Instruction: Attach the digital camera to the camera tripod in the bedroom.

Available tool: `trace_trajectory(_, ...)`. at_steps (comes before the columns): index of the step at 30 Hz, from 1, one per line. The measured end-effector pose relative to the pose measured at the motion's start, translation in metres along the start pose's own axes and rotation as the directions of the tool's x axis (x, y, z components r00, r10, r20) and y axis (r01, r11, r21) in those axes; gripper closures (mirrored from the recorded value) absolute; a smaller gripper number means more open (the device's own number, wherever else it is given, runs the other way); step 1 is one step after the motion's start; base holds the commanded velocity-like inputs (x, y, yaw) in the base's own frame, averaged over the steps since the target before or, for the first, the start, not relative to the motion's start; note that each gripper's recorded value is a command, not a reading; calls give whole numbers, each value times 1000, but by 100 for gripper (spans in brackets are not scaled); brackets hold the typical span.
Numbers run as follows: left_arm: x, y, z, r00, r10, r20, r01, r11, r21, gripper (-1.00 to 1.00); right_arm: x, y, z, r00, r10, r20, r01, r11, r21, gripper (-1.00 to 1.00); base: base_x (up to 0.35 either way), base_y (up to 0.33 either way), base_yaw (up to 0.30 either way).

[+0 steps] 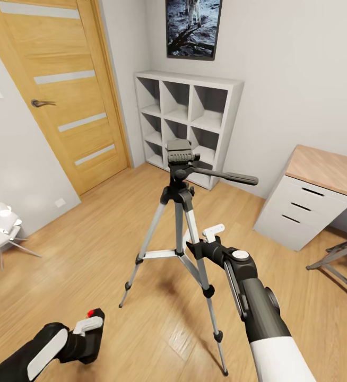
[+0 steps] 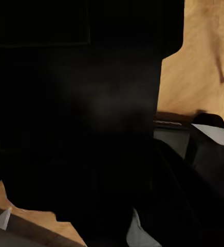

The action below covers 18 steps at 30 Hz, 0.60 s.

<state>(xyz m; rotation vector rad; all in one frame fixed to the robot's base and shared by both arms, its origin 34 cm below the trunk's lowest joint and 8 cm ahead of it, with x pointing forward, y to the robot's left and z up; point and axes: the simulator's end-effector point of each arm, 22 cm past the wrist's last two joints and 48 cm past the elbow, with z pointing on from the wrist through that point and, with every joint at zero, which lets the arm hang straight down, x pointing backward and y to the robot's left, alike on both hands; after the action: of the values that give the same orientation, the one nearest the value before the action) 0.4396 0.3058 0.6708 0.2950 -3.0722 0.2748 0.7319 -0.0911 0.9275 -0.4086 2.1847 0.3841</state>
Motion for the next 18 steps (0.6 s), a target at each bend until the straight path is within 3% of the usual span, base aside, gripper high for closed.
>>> trace_trajectory(4, -67, -25, -44, 998, 6, 57, -9, 999, 49, 100, 0, 0, 0, 1000, 0, 0, 0, 1000, 0, 100, 0, 0, 0)
trace_trajectory(8, -153, -39, -106, 986, -16, 165, 3, 997, 80, 100, 0, 0, 1, 1000, -2, 3, 2, 1000, -1, 100, 0, 0, 0)
trace_trajectory(10, -239, -58, -173, 951, -28, 308, -5, 995, 105, 100, 1, -1, 2, 1000, -3, 6, 3, 1000, -2, 100, 0, 0, 0)
trace_trajectory(11, -239, -55, -174, 951, -29, 308, -1, 996, 94, 100, 1, -1, 2, 1000, -3, 6, 3, 1000, -3, 100, 0, 0, 0)
trace_trajectory(13, -271, -61, -205, 930, -30, 366, -5, 996, 93, 100, 1, -2, 1, 1000, -5, 7, 5, 1000, -2, 100, 0, 0, 0)
trace_trajectory(18, -360, -92, -310, 845, -31, 533, -33, 993, 111, 100, 3, 0, 4, 1000, -9, 16, 9, 1000, -10, 100, 0, 0, 0)
